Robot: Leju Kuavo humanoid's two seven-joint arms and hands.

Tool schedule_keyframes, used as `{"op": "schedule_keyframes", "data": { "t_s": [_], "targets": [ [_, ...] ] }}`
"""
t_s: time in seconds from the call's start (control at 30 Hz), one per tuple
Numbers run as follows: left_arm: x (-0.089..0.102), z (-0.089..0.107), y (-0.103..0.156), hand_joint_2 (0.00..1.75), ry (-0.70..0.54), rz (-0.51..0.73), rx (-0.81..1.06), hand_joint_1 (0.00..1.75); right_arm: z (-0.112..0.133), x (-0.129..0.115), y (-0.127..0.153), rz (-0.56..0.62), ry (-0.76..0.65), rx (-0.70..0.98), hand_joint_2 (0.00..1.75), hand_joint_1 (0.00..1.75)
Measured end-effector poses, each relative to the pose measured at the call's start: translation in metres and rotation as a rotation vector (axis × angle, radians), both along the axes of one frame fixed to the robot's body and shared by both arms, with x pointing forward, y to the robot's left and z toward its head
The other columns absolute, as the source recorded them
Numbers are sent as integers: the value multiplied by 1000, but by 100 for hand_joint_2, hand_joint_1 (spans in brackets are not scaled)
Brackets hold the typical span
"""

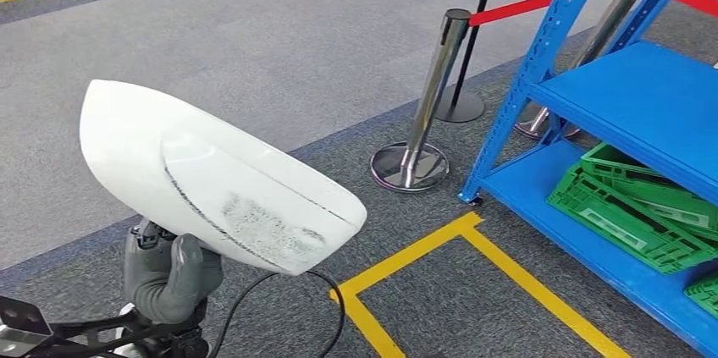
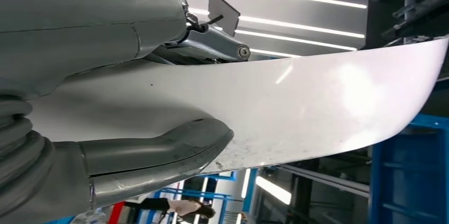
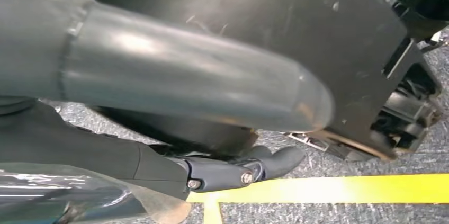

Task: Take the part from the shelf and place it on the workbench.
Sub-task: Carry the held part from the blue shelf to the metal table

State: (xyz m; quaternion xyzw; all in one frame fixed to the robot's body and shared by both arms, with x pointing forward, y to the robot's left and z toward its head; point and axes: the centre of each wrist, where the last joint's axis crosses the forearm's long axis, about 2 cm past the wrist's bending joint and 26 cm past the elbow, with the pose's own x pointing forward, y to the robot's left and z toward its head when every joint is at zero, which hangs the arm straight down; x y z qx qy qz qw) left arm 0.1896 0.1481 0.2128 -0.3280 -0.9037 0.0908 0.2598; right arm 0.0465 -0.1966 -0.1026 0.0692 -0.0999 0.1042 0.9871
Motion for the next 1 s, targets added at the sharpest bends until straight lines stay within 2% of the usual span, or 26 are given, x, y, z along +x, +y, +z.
{"op": "schedule_keyframes", "data": {
  "t_s": [1.0],
  "targets": [
    [-1, 1, -1, 175, -2, -19, -12, 175, 0, -1, 0, 4, 9, 4, 0, 0]
  ]
}}
